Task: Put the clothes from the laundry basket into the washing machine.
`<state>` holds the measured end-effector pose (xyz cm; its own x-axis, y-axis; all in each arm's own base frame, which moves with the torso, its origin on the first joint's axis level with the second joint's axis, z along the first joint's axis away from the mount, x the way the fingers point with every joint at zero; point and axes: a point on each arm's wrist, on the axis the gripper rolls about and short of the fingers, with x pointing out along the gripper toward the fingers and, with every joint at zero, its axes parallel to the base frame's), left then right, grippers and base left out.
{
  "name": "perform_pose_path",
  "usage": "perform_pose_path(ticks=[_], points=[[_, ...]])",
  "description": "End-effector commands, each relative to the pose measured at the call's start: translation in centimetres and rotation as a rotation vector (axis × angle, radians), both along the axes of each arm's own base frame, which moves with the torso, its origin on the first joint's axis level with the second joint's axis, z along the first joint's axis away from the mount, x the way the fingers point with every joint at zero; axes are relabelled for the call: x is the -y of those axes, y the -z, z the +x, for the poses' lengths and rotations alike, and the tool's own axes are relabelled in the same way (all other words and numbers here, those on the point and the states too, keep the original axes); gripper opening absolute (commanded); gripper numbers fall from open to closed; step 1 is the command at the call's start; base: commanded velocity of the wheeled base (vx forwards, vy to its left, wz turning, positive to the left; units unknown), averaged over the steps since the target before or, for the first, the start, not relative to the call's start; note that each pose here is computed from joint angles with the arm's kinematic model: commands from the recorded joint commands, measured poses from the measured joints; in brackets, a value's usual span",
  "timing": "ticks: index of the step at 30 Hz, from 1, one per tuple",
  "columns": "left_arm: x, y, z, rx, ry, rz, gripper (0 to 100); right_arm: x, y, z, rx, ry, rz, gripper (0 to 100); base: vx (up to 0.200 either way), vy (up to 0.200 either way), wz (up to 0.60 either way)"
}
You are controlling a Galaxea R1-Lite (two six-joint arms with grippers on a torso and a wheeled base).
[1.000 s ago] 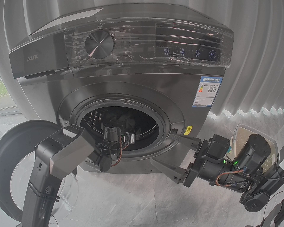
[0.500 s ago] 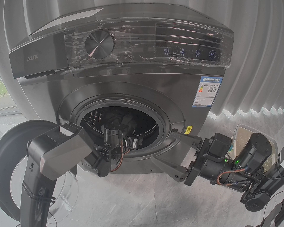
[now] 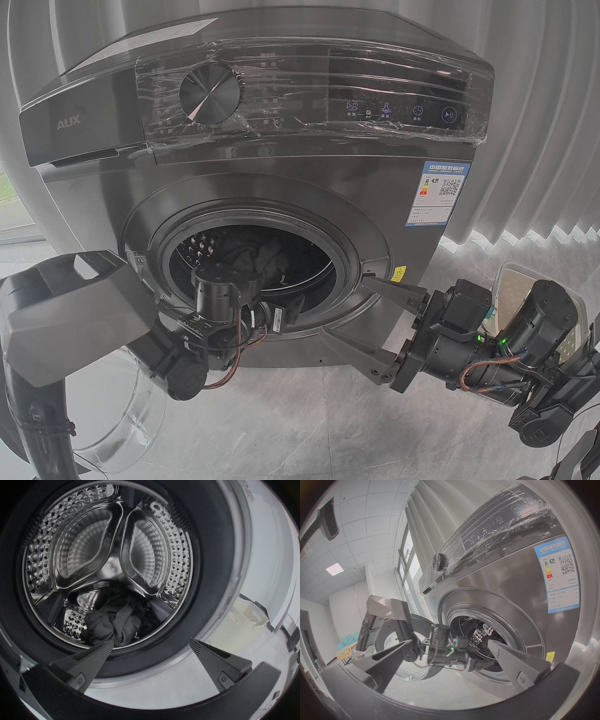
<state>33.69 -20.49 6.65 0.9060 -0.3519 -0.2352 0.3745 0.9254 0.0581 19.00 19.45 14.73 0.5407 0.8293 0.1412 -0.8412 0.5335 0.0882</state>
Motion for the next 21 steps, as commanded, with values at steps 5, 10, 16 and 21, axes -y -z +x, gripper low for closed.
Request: perform_pose_path(ticks=[5, 10, 16, 21], points=[[-0.9, -2.2, -6.8, -0.006, 0.089, -0.028, 100, 0.0, 0.0, -0.2, 0.000, -0.005, -0.001, 100, 0.000, 0.000, 0.00], [-0.8, -3.4, -9.8, 0.038, 0.140, -0.103, 100, 0.3, -0.4, -0.4, 0.009, -0.003, 0.009, 100, 0.000, 0.000, 0.00], [-1.1, -7.1, -13.3, 0.149, 0.161, -0.264, 100, 1.0, -2.5, -1.7, 0.075, -0.005, 0.059, 100, 0.000, 0.000, 0.00], [-3.4, -11.4, -16.2, 0.250, 0.096, -0.458, 100, 2.7, -4.2, -2.2, 0.119, 0.064, 0.108, 100, 0.000, 0.000, 0.00]])
